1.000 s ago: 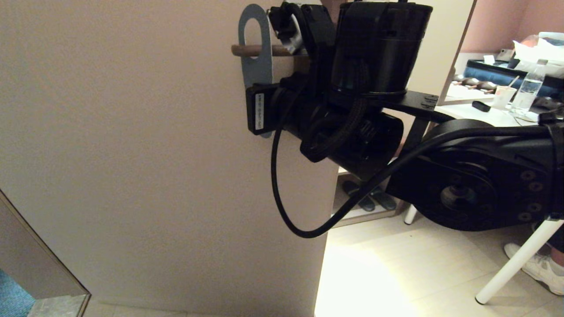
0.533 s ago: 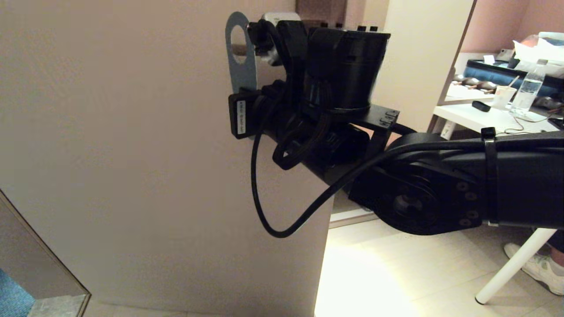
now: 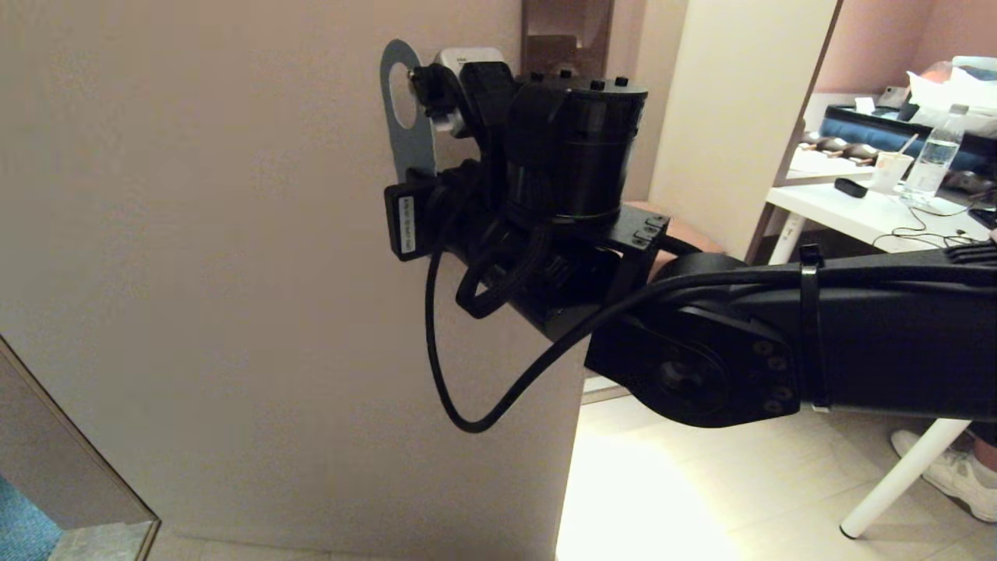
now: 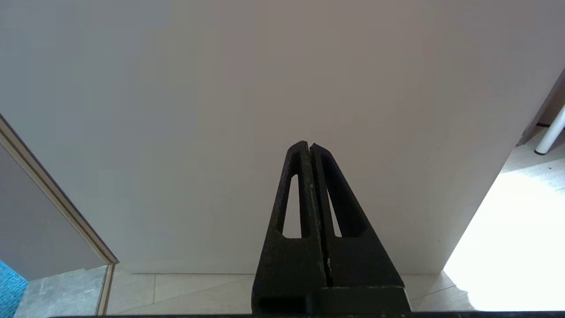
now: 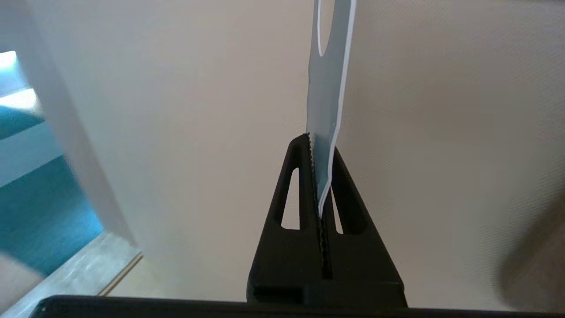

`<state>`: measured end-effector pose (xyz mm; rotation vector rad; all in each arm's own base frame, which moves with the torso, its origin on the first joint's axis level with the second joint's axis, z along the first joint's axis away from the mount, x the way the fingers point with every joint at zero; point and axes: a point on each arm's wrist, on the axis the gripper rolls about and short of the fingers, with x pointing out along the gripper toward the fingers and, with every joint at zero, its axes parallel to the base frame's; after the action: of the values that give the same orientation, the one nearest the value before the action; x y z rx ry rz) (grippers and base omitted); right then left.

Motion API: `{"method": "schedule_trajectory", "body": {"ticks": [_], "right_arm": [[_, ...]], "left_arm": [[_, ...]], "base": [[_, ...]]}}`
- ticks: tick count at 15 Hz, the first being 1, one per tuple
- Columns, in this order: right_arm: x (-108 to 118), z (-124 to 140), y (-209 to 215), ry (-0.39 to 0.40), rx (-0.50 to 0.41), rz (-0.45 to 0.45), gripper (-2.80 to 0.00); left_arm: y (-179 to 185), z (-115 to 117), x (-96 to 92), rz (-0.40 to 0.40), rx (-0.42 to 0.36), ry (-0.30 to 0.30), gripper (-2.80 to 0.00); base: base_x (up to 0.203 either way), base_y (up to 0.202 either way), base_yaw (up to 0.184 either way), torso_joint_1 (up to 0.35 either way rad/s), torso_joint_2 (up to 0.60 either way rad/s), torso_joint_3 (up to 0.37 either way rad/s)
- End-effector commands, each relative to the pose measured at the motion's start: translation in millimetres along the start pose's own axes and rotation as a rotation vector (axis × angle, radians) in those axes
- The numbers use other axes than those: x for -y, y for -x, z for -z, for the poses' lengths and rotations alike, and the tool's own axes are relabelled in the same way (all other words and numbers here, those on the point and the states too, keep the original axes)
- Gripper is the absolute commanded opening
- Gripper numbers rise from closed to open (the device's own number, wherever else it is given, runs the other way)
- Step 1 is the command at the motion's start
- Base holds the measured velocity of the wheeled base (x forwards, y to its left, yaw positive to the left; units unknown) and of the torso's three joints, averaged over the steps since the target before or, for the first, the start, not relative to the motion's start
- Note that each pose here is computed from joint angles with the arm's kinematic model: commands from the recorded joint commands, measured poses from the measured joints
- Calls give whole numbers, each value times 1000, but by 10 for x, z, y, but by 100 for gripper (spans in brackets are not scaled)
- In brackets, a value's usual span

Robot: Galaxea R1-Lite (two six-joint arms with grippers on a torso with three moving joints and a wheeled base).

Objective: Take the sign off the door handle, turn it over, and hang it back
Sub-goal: Hand it to the other hand

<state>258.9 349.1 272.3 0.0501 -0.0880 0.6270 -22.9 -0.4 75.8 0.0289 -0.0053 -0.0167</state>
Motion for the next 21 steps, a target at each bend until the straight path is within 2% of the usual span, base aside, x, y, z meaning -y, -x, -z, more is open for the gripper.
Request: {"method": "schedule_trajectory", "body": {"ticks": [1,6,10,13,21], "right_arm": [[-78,5,29,0,-2,-20,-280],[-202,-100,132,22,19,-73,-280],[-121,-305,355,31,19,-234,-280],[19,-406,537,87,7,-348,-280],[211,-442,1054,120,-85,-388,-280]], "left_arm": [[-1,-1,0,0,-1,0,-280],[-1,-1,0,0,-1,0,-280],[-1,-1,0,0,-1,0,-280],[-1,-1,0,0,-1,0,-280],[-1,-1,0,0,-1,0,-280]], "base": [[0,0,0,0,0,0],[0,0,0,0,0,0],[0,0,0,0,0,0],[0,0,0,0,0,0],[0,0,0,0,0,0]]}}
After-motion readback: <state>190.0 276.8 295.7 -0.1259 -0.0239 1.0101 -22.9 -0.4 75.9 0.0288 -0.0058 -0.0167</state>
